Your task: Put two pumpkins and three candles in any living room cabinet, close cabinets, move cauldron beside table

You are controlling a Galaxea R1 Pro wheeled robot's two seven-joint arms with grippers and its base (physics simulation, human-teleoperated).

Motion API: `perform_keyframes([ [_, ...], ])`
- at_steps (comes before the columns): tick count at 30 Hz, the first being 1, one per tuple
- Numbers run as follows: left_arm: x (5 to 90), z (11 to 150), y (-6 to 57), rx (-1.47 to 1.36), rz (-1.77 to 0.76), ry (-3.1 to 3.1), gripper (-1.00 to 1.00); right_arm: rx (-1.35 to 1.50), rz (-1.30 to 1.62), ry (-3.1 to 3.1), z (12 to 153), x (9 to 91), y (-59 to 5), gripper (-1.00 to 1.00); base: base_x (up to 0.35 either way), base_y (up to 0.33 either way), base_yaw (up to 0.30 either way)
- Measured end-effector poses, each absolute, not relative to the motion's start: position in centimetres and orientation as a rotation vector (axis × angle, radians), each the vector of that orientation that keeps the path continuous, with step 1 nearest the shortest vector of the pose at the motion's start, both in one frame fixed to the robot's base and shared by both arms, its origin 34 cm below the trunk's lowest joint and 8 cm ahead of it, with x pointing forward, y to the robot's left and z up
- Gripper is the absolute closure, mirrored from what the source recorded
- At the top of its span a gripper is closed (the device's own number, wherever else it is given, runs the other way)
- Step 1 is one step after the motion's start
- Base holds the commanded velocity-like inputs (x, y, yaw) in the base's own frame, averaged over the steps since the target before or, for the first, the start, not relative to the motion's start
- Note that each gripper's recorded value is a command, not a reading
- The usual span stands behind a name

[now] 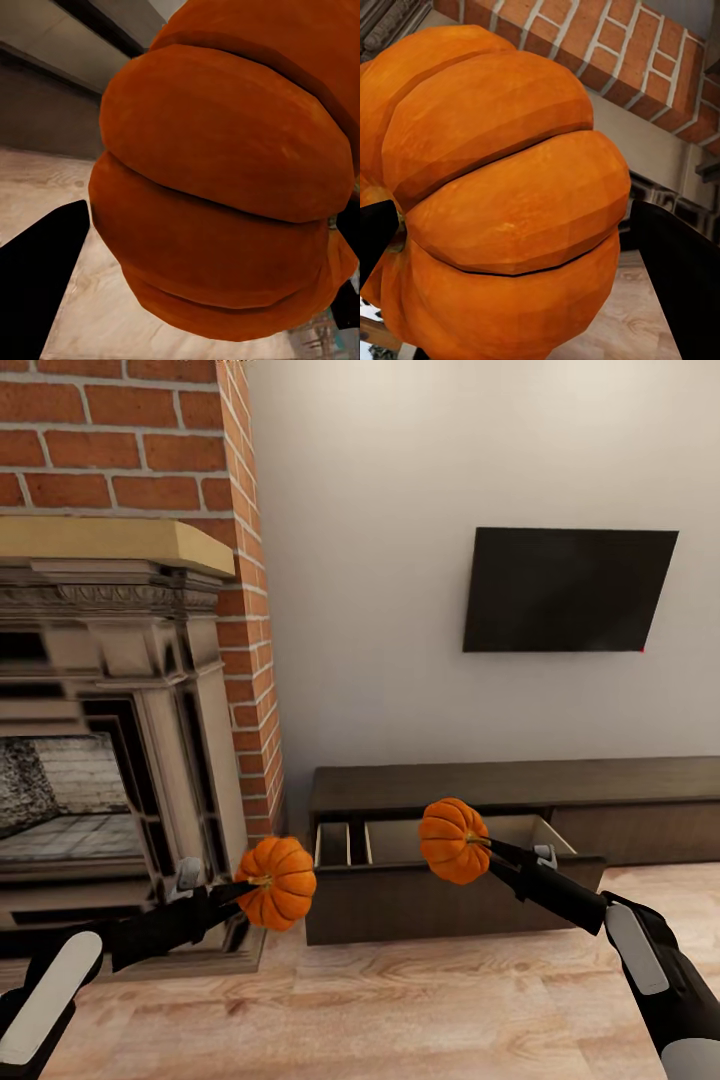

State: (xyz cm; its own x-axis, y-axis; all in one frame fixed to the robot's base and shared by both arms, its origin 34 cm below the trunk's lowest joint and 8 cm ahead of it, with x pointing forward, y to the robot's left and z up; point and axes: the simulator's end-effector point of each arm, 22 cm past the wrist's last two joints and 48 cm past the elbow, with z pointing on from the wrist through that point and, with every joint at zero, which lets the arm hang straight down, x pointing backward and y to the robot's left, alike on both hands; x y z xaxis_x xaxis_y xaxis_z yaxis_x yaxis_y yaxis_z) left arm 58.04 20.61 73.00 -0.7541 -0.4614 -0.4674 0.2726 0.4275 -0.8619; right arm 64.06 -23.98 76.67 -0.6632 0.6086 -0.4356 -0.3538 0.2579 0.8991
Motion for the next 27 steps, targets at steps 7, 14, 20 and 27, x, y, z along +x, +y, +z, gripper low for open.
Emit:
perform_keyframes([
  [7,59.4,71.1,20.3,-0.255,-1.237,2.114,1.0,0.255,1.524,1.749,77.3,64.4,-24.0,1.0,0.0,0.0,0.0],
  [14,59.7,68.5,17.6,-0.326,-1.083,2.26,1.0,0.28,1.527,1.764,77.9,64.7,-24.3,1.0,0.0,0.0,0.0],
  [20,59.9,69.4,17.4,-0.338,-1.066,2.274,1.0,0.298,1.534,1.771,78.5,64.9,-24.4,1.0,0.0,0.0,0.0],
  [27,60.2,70.9,17.4,-0.338,-1.065,2.274,1.0,0.333,1.532,1.783,78.7,65.2,-24.6,1.0,0.0,0.0,-0.031],
])
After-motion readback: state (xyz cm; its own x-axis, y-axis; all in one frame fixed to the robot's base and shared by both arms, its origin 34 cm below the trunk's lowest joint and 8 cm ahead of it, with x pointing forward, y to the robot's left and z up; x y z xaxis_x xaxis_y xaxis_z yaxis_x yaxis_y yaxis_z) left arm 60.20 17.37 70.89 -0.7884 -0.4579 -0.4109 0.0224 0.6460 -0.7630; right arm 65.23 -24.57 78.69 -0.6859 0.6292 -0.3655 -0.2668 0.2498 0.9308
